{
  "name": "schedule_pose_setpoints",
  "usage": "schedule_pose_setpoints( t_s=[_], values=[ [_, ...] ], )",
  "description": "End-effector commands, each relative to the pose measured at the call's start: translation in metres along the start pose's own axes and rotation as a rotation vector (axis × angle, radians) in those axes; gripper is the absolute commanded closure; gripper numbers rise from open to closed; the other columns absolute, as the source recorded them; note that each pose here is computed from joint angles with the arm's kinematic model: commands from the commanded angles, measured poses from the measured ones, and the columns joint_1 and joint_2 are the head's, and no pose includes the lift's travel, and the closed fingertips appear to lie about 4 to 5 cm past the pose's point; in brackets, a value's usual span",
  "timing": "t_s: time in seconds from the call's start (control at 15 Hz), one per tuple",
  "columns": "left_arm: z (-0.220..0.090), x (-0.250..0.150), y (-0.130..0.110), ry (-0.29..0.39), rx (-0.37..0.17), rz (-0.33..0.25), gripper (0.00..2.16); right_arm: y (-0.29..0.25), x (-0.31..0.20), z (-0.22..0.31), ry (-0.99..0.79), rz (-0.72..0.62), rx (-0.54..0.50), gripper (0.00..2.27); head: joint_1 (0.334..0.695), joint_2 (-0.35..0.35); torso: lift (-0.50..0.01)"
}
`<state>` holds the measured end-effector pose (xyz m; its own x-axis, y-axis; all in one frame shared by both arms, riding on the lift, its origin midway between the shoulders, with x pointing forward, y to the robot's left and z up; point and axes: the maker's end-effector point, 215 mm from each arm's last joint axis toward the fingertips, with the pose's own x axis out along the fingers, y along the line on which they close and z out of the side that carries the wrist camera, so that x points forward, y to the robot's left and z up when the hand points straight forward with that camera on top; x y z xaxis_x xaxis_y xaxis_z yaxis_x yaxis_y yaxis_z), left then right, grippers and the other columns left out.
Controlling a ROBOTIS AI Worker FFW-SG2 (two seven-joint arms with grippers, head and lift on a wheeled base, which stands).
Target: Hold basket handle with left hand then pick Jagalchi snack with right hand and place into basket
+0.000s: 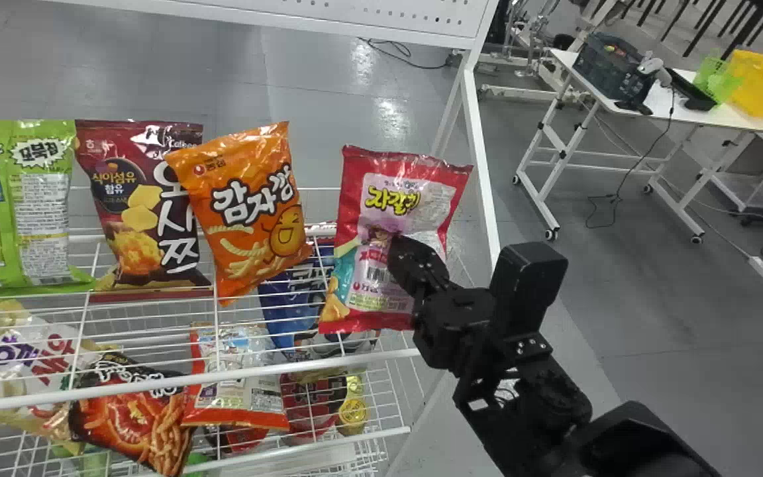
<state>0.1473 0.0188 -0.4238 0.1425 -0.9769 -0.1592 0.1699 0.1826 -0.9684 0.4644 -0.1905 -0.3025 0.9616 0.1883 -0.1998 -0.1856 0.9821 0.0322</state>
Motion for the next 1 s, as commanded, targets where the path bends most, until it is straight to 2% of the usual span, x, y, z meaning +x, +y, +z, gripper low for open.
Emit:
schedule_pose_setpoints(
  t_s=[0.0, 0.33, 0.8, 0.93],
  values=[
    [-0.001, -0.002, -0.004, 0.005, 0.007, -0.001, 1.21, 0.012, -0.028, -0.013, 0.094, 0.027, -0.011, 2.24, 0.695, -0.321, -0.010],
    [0.000, 0.000, -0.006, -0.001, 0.009, -0.006, 1.21, 0.018, -0.090, -0.055, 0.339, 0.108, -0.002, 2.24, 0.695, -0.350, -0.010],
    [0.002, 0.008, -0.006, -0.014, 0.008, -0.003, 1.21, 0.026, -0.190, -0.133, 0.767, 0.208, -0.050, 2.24, 0.695, -0.350, -0.010],
    [0.002, 0.009, -0.008, -0.016, 0.009, -0.006, 1.21, 0.035, -0.208, -0.146, 0.833, 0.236, -0.045, 2.24, 0.695, -0.350, -0.010]
  ],
)
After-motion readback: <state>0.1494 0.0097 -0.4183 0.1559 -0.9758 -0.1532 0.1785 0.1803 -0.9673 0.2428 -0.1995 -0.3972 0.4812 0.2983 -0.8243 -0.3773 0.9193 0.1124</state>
